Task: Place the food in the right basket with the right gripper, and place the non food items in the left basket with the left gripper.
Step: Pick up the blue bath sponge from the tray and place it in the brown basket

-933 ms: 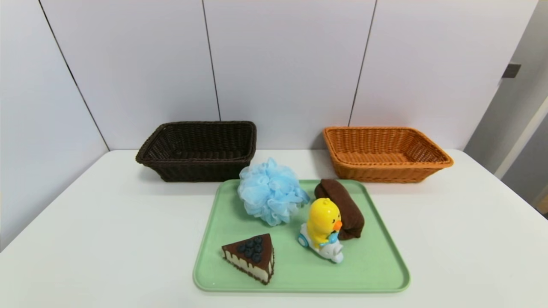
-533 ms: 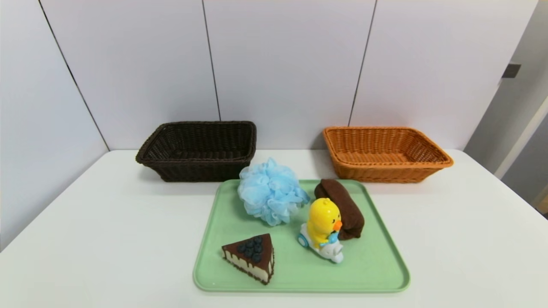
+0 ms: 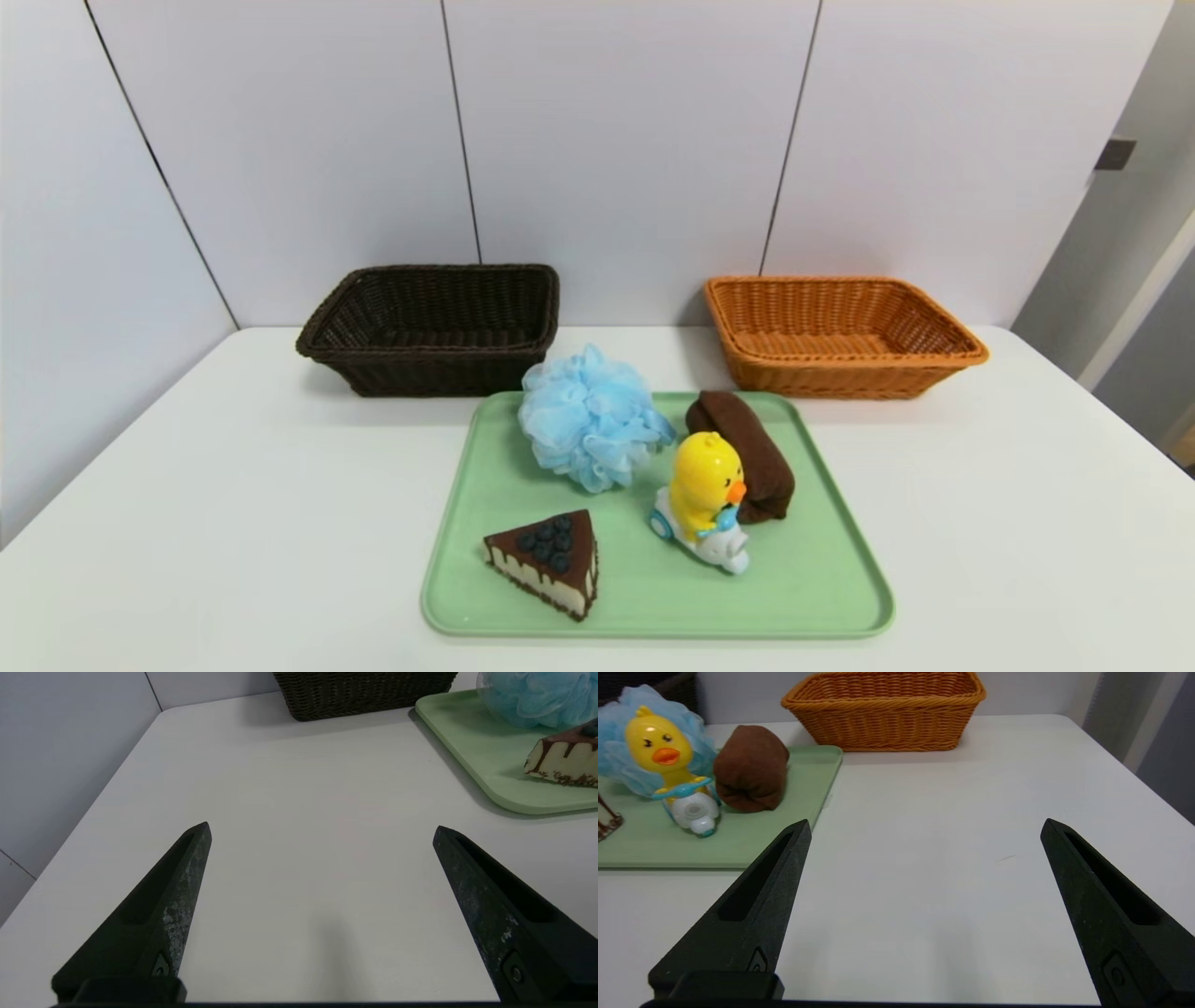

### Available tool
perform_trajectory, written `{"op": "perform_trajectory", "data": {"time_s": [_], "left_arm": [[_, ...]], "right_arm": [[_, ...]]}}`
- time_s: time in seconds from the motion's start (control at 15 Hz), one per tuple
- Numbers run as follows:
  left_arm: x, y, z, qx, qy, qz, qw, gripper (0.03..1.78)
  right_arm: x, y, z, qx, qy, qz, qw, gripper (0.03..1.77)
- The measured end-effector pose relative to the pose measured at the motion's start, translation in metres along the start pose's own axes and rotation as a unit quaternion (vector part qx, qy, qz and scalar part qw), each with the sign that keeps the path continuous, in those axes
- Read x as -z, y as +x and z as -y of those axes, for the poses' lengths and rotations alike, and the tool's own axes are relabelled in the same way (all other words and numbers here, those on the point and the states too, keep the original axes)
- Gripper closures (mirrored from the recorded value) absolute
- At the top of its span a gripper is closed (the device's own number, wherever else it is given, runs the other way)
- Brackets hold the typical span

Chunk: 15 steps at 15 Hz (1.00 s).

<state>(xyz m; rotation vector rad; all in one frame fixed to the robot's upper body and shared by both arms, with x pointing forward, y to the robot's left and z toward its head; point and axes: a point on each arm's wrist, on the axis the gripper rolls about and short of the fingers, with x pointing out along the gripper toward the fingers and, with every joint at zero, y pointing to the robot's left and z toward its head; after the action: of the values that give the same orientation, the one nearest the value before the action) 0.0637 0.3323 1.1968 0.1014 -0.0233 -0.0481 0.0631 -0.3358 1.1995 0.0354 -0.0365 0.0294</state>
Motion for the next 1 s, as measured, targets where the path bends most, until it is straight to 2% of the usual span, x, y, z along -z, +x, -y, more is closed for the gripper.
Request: {"op": "perform_trajectory", "data": {"time_s": [0.2,0.47,0.73,1.0], "left_arm": [[-0.032,-0.008,-0.003,0.003,-0.022,-0.017,0.9996,0.12],[-0.076,0.005,-0.008,0.004,-0.056,-0.082,0.9950,0.12],[-0.110,0.046,-0.014,0.004,-0.079,-0.157,0.9844,0.12],[-0.128,0.097,-0.017,0.025,-0.091,-0.223,0.9703,0.12]], "right_arm": [[-0.023,-0.003,-0.002,-0.015,0.006,-0.011,0.9998,0.10],[-0.060,0.014,-0.002,-0.017,0.018,-0.057,0.9980,0.10],[-0.093,0.057,-0.003,-0.012,0.031,-0.135,0.9902,0.10],[-0.113,0.103,-0.003,-0.005,0.035,-0.206,0.9778,0.10]]}}
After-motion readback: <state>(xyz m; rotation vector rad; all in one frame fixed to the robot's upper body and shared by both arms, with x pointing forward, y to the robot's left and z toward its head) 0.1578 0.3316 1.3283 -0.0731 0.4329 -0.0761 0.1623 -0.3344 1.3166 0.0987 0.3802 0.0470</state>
